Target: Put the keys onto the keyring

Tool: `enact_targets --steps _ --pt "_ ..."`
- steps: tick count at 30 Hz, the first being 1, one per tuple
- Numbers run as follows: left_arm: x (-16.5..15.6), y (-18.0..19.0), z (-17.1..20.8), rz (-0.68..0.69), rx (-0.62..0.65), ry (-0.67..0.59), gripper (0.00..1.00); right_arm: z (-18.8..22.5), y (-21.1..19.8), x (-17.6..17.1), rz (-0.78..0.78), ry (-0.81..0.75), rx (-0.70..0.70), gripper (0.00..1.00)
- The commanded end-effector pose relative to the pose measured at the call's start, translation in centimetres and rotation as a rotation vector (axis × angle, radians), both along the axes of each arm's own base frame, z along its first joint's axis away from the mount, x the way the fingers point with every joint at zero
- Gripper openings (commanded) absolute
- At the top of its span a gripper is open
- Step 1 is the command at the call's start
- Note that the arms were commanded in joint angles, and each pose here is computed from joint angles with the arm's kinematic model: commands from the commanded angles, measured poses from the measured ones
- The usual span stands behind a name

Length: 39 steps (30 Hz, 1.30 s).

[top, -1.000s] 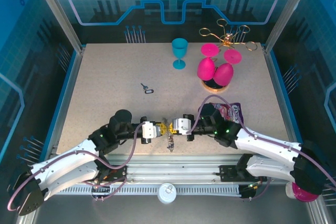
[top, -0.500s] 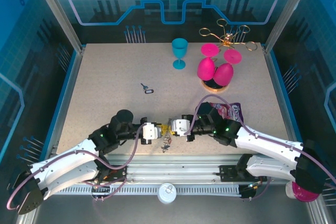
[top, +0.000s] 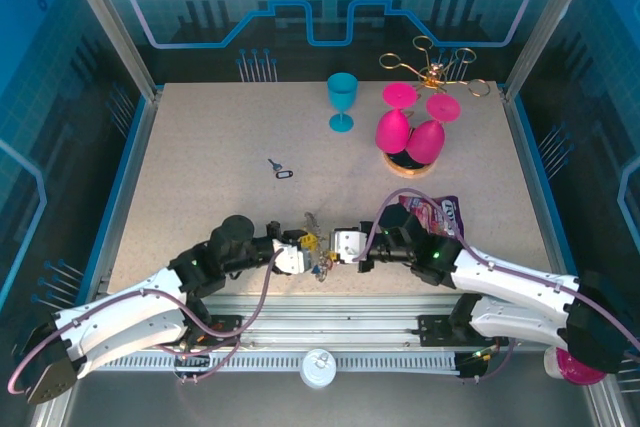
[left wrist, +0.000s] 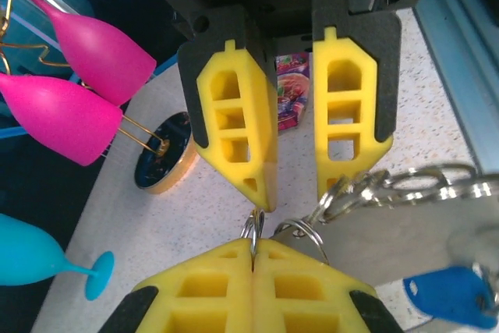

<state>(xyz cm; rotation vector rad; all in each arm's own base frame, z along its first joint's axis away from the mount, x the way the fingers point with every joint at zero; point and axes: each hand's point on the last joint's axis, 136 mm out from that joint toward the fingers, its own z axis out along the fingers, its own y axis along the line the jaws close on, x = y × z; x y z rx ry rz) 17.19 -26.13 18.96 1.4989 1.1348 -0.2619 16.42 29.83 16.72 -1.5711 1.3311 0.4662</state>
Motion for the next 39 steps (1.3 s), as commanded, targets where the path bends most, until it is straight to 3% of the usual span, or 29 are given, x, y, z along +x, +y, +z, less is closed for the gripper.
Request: enact_targets --steps 1,9,17,33,39 --pt "0.2 -0.2 1.5 -0.004 -0.021 -0.118 0.00 1.2 -0.3 0.5 -0.028 -0.035 0.036 0.25" --pt "0.0 -0.3 1.4 -0.014 -0.004 -0.146 0.00 2.3 -0.4 0.1 0.004 -0.123 0.048 0.21" --pt "0.3 -0.2 1.2 0.002 0.005 -0.150 0.00 1.7 -1.4 1.7 -0.095 -0.192 0.030 0.25" --pt "0.7 0.0 -0.2 0.027 0.038 -0.124 0.00 5.0 0.2 -0.6 0.002 -0.062 0.175 0.25" --pt "0.5 0.0 -0.4 0.024 0.039 -0.107 0.00 4.5 0.9 0.1 -0.015 -0.069 0.157 0.22"
